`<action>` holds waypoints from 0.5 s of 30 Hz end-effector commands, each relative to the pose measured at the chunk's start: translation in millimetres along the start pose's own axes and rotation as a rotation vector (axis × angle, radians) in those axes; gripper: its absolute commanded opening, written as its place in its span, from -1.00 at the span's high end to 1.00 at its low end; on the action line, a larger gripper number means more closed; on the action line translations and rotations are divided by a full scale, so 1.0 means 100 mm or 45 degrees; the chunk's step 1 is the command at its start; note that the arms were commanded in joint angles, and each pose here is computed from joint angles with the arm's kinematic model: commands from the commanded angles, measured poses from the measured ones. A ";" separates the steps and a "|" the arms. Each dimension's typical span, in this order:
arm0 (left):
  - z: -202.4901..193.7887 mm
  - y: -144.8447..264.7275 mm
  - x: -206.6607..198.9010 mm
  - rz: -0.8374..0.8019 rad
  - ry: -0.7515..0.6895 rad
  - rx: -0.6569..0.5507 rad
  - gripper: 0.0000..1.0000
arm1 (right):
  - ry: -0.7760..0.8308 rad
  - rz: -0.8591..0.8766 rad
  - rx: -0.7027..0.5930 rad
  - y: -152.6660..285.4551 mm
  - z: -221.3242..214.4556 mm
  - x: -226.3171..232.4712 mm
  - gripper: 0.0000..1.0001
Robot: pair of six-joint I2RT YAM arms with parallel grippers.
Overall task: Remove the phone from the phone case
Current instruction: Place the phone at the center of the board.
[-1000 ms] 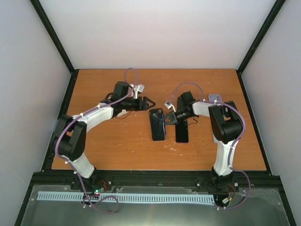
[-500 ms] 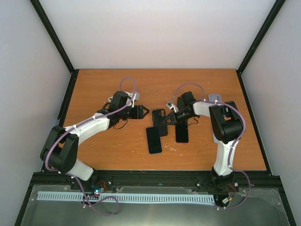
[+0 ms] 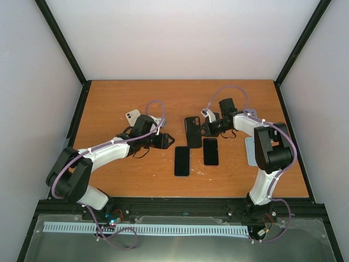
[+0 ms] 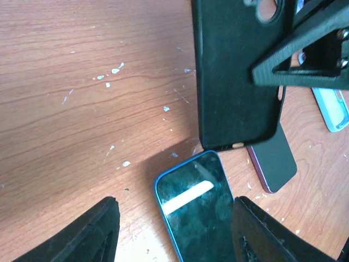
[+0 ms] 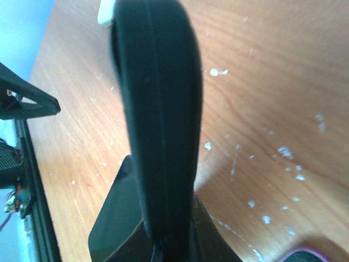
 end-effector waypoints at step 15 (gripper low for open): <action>0.49 0.00 -0.26 -0.121 -0.245 -0.156 -0.16 | 0.124 -0.455 -0.263 1.71 -0.03 -0.25 0.95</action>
Point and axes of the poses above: each gripper's point midway between its finger pads, its own y axis back along the fingers, its own x axis along the line the jaws close on, z = x × y, the point moved 4 cm from there along y, back along the fingers, and after that the axes turned 7 degrees about -y, right-handed, at the moved point
